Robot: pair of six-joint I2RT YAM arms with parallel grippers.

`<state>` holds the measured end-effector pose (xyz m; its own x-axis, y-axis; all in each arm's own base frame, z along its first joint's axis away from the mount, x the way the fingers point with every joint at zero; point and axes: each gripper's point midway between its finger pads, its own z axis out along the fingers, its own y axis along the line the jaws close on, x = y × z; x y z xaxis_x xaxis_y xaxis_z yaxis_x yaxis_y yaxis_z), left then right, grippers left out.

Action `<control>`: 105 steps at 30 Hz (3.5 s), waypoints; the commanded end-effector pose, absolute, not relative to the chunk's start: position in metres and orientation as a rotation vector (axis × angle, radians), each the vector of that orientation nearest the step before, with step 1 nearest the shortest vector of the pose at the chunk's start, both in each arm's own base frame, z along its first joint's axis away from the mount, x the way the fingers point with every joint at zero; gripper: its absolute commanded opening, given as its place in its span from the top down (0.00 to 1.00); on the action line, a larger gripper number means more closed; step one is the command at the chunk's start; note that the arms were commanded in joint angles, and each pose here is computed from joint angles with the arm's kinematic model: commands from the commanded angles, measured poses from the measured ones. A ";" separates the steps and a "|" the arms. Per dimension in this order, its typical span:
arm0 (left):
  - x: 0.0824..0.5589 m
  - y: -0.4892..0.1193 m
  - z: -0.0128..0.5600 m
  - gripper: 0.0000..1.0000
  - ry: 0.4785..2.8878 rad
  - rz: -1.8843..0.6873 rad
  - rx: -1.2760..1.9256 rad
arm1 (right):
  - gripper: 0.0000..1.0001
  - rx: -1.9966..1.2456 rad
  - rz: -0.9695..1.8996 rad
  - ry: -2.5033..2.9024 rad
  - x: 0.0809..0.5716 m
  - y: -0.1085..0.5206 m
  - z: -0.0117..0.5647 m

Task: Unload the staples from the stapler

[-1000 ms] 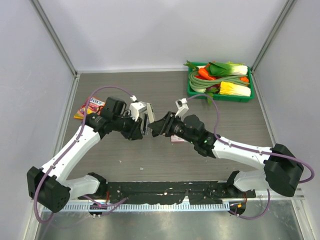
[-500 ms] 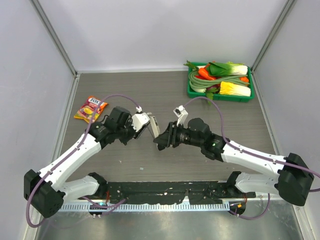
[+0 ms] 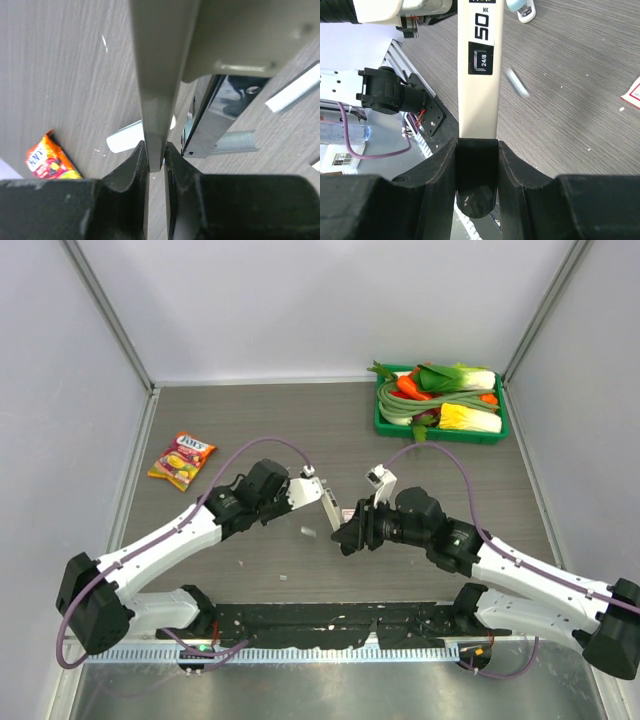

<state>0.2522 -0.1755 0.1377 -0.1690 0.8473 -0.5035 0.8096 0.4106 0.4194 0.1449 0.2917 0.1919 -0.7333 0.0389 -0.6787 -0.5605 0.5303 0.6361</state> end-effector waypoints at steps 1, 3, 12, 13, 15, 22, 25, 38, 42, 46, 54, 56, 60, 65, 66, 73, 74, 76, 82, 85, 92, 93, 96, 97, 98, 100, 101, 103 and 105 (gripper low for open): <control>0.281 -0.172 0.155 1.00 1.851 0.258 1.399 | 0.99 -0.484 1.262 1.961 0.142 0.297 0.229; 0.281 -0.172 0.154 1.00 1.831 0.284 1.421 | 0.99 -0.487 1.244 1.977 0.142 0.295 0.225; 0.275 -0.183 0.156 1.00 1.891 0.191 1.369 | 0.99 -0.467 1.222 1.966 0.149 0.297 0.225; 0.273 -0.186 0.160 1.00 1.916 0.163 1.352 | 0.99 -0.460 1.212 1.972 0.152 0.298 0.223; 0.267 -0.196 0.172 1.00 1.931 0.074 1.334 | 0.99 -0.417 1.180 1.945 0.164 0.299 0.232; 0.187 -0.210 0.182 0.29 2.093 -0.400 1.480 | 0.99 -0.266 1.025 1.833 0.221 0.310 0.279; 0.190 -0.197 0.204 0.17 2.093 -0.448 1.356 | 0.99 -0.310 0.955 1.889 0.237 0.326 0.274; 0.230 -0.125 0.249 0.00 2.194 -0.341 0.832 | 0.99 -0.609 0.578 2.132 0.319 0.379 0.174; 0.235 -0.103 0.248 0.00 2.220 -0.337 0.685 | 0.99 -0.683 0.484 2.158 0.342 0.396 0.150; 0.235 -0.085 0.250 0.00 2.229 -0.308 0.585 | 0.99 -0.716 0.478 2.143 0.359 0.418 0.148; 0.232 -0.078 0.249 0.00 2.237 -0.313 0.508 | 0.99 -0.803 0.445 2.195 0.375 0.442 0.109; 0.234 -0.078 0.245 0.00 2.242 -0.312 0.497 | 0.96 -0.810 0.450 2.202 0.376 0.445 0.107; 0.238 -0.079 0.244 0.00 2.250 -0.327 0.467 | 0.38 -0.813 0.443 2.218 0.375 0.445 0.101; 0.240 -0.081 0.246 0.00 2.242 -0.335 0.464 | 0.20 -0.790 0.424 2.186 0.378 0.431 0.124; 0.241 -0.080 0.246 0.00 2.245 -0.327 0.459 | 0.19 -0.787 0.425 2.184 0.377 0.428 0.127; 0.241 -0.079 0.245 0.00 2.246 -0.318 0.457 | 0.18 -0.725 0.458 2.189 0.368 0.365 0.162; 0.240 -0.078 0.245 0.00 2.242 -0.316 0.459 | 0.18 -0.738 0.439 2.195 0.364 0.353 0.161; 0.239 -0.079 0.244 0.00 2.241 -0.324 0.466 | 0.17 -0.809 0.438 2.235 0.336 0.330 0.152; 0.238 -0.082 0.235 0.00 2.270 -0.347 0.496 | 0.17 -0.871 0.236 2.357 0.296 0.266 0.111; 0.238 -0.085 0.236 0.00 2.273 -0.367 0.500 | 0.17 -0.952 0.106 2.413 0.291 0.245 0.090; 0.233 -0.085 0.241 0.00 2.274 -0.372 0.516 | 0.17 -1.063 -0.080 2.456 0.288 0.233 0.064; 0.233 -0.085 0.241 0.00 2.274 -0.368 0.526 | 0.17 -1.080 -0.109 2.458 0.285 0.230 0.060; 0.231 -0.083 0.242 0.00 2.275 -0.356 0.541 | 0.17 -1.124 -0.113 2.457 0.279 0.233 0.054; 0.232 -0.083 0.242 0.00 2.275 -0.351 0.541 | 0.16 -1.135 -0.103 2.456 0.277 0.234 0.054; 0.232 -0.083 0.243 0.00 2.274 -0.355 0.543 | 0.16 -1.148 -0.102 2.455 0.275 0.235 0.052; 0.232 -0.084 0.243 0.00 2.274 -0.358 0.542 | 0.16 -1.164 -0.101 2.461 0.273 0.235 0.049; 0.232 -0.084 0.242 0.00 2.276 -0.361 0.545 | 0.16 -1.171 -0.105 2.462 0.272 0.235 0.047; 0.232 -0.084 0.242 0.00 2.276 -0.361 0.545 | 0.16 -1.183 -0.115 2.472 0.272 0.233 0.042; 0.233 -0.084 0.243 0.00 2.274 -0.357 0.548 | 0.16 -1.195 -0.125 2.488 0.271 0.232 0.035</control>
<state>0.2285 -0.0826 0.2267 -0.6611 0.2699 -0.7001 0.4664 0.8787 -0.1016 0.2708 0.2385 0.0445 -0.5756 -0.7448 -0.3376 -0.7233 0.6563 -0.2146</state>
